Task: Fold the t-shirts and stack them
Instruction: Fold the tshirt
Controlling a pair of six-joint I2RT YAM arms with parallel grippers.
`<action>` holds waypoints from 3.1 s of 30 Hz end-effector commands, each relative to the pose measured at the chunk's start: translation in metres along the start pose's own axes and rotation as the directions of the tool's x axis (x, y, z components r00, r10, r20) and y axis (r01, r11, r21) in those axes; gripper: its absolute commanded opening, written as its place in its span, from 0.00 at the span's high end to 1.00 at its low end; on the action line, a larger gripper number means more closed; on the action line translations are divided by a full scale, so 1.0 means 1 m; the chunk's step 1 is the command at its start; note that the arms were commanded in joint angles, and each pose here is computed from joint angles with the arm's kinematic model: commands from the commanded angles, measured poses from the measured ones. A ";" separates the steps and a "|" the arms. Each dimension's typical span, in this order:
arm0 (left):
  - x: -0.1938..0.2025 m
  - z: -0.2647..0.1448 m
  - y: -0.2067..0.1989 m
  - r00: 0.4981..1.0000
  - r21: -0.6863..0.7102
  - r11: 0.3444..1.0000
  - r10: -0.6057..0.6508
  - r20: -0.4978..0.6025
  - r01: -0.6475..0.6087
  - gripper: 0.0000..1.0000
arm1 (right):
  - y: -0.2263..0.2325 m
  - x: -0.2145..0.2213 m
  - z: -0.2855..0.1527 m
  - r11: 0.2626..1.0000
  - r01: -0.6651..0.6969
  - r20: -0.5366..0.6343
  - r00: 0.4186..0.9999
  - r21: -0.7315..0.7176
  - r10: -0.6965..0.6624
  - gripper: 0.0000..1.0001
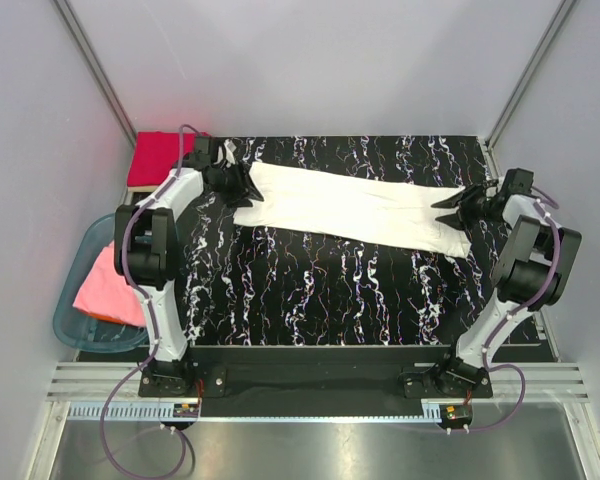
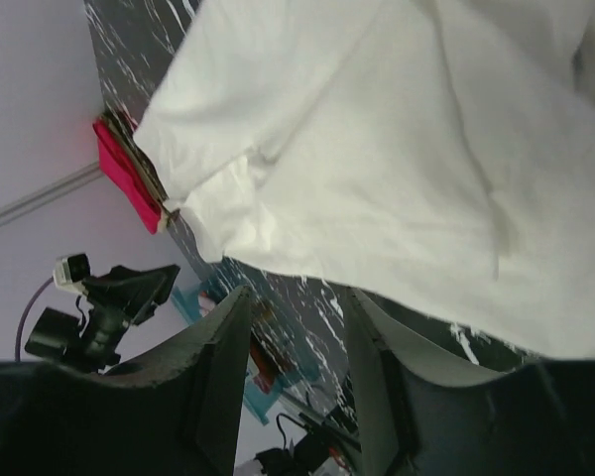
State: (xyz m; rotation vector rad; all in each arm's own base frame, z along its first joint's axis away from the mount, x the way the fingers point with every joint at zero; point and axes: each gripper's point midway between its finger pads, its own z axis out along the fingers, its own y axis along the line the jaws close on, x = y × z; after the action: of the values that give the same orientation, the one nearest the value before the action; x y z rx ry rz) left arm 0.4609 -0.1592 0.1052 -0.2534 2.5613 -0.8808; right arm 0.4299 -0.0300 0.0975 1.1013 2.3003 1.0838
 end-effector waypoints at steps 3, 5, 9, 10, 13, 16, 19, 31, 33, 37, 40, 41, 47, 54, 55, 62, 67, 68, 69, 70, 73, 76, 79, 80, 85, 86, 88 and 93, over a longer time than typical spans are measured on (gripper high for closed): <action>0.000 0.001 0.060 0.997 -0.135 0.989 -0.063 -0.049 0.056 0.54 | -0.011 0.050 -0.024 0.999 0.015 -0.024 1.000 0.034 -0.014 0.51; 0.003 -0.001 0.077 0.993 -0.173 0.980 -0.110 -0.045 0.100 0.53 | -0.027 0.065 -0.025 0.998 -0.003 -0.036 0.999 0.066 0.005 0.50; 0.005 -0.007 0.094 0.993 -0.225 0.968 -0.116 -0.029 0.107 0.52 | -0.045 0.082 -0.028 0.994 0.000 -0.046 0.999 0.105 0.005 0.45; 0.008 -0.007 0.098 0.992 -0.241 0.964 -0.126 -0.032 0.115 0.52 | -0.050 0.087 -0.028 0.994 -0.009 -0.055 0.998 0.113 0.015 0.45; 0.005 -0.010 0.102 0.993 -0.263 0.959 -0.119 -0.018 0.110 0.50 | -0.059 0.092 -0.025 0.992 -0.018 -0.074 0.997 0.125 0.028 0.43; 0.005 -0.008 0.102 0.992 -0.263 0.958 -0.125 -0.024 0.114 0.45 | -0.062 0.092 -0.025 0.991 -0.023 -0.077 0.996 0.130 0.033 0.43; 0.000 -0.005 0.107 0.987 -0.235 0.961 -0.156 -0.032 0.144 0.45 | -0.065 0.087 -0.024 0.989 -0.029 -0.065 0.997 0.145 0.039 0.43; 0.004 0.015 0.117 0.973 -0.217 0.956 -0.219 -0.071 0.199 0.67 | -0.091 0.060 -0.028 0.962 -0.039 0.040 0.999 0.271 0.029 0.36; 0.006 0.017 0.118 0.971 -0.218 0.955 -0.224 -0.079 0.202 0.75 | -0.097 0.053 -0.030 0.955 -0.045 0.064 0.998 0.294 0.027 0.35; 0.007 0.016 0.119 0.971 -0.217 0.955 -0.225 -0.083 0.202 0.93 | -0.105 0.040 -0.027 0.948 -0.061 0.086 0.996 0.311 0.035 0.35; 0.007 0.015 0.119 0.972 -0.215 0.956 -0.220 -0.087 0.198 1.00 | -0.109 0.028 -0.023 0.945 -0.064 0.105 0.994 0.321 0.032 0.35; 0.006 0.013 0.119 0.974 -0.214 0.958 -0.211 -0.086 0.189 1.00 | -0.110 0.025 -0.021 0.943 -0.065 0.110 0.993 0.325 0.031 0.35; 0.018 0.007 0.121 0.971 -0.231 0.954 -0.218 -0.096 0.192 1.00 | -0.116 -0.003 -0.015 0.931 -0.092 0.190 0.981 0.353 0.025 0.50; 0.060 -0.005 0.115 0.957 -0.260 0.943 -0.250 -0.146 0.206 1.00 | -0.101 -0.045 -0.002 0.945 -0.066 0.231 0.973 0.321 -0.011 0.83; 0.064 -0.010 0.110 0.959 -0.257 0.945 -0.245 -0.143 0.203 1.00 | -0.100 -0.050 -0.001 0.945 -0.057 0.234 0.972 0.321 -0.021 0.84; 0.132 -0.027 0.088 0.950 -0.279 0.937 -0.264 -0.169 0.211 1.00 | -0.079 -0.112 0.011 0.946 0.058 0.271 0.951 0.320 -0.150 0.87; 0.220 -0.037 0.073 0.933 -0.286 0.937 -0.272 -0.237 0.201 1.00 | -0.067 -0.139 0.027 0.958 0.080 0.272 0.949 0.277 -0.158 0.83; 0.234 -0.038 0.066 0.933 -0.283 0.944 -0.249 -0.261 0.172 1.00 | -0.070 -0.140 0.030 0.957 0.079 0.264 0.952 0.280 -0.156 0.80; 0.252 -0.042 0.070 0.924 -0.299 0.939 -0.258 -0.281 0.171 1.00 | -0.065 -0.147 0.030 0.958 0.090 0.274 0.947 0.273 -0.167 0.78; 0.254 -0.049 0.063 0.931 -0.279 0.944 -0.252 -0.264 0.176 0.96 | -0.064 -0.148 0.031 0.959 0.092 0.272 0.948 0.270 -0.167 0.76; 0.261 -0.069 0.053 0.952 -0.227 0.960 -0.213 -0.221 0.162 0.65 | -0.061 -0.149 0.035 0.963 0.097 0.249 0.955 0.253 -0.161 0.67; 0.238 -0.088 0.036 0.989 -0.160 0.985 -0.088 -0.118 0.068 0.43 | -0.053 -0.145 0.033 0.971 0.079 0.234 0.963 0.226 -0.133 0.60; 0.208 -0.097 0.020 0.997 -0.151 0.988 0.017 -0.072 -0.028 0.34 | -0.043 -0.134 0.022 0.970 0.074 0.221 0.967 0.230 -0.127 0.52; 0.201 -0.096 0.017 0.997 -0.151 0.987 0.036 -0.073 -0.047 0.32 | -0.040 -0.133 0.015 0.966 0.080 0.228 0.964 0.244 -0.137 0.49; 0.148 -0.074 -0.004 0.988 -0.148 0.978 0.136 -0.075 -0.146 0.35 | -0.038 -0.116 -0.008 0.948 0.070 0.192 0.972 0.310 -0.134 0.41; 0.129 -0.071 -0.020 0.985 -0.113 0.979 0.163 -0.050 -0.168 0.38 | -0.035 -0.114 -0.014 0.946 0.069 0.201 0.970 0.316 -0.138 0.41; 0.121 -0.050 -0.020 0.982 -0.101 0.979 0.166 -0.092 -0.175 0.42 | -0.037 -0.112 -0.019 0.939 0.064 0.206 0.968 0.337 -0.140 0.40; 0.105 -0.004 -0.035 0.979 -0.012 0.993 0.112 -0.172 -0.116 0.62 | -0.025 -0.099 -0.031 0.948 0.050 0.205 0.971 0.315 -0.120 0.41</action>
State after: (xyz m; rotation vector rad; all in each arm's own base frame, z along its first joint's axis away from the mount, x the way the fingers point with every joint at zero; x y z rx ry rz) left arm 0.3518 -0.1998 0.0926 -0.0852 2.7315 -0.7526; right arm 0.4687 -0.1323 0.0575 1.1910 2.3976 0.5714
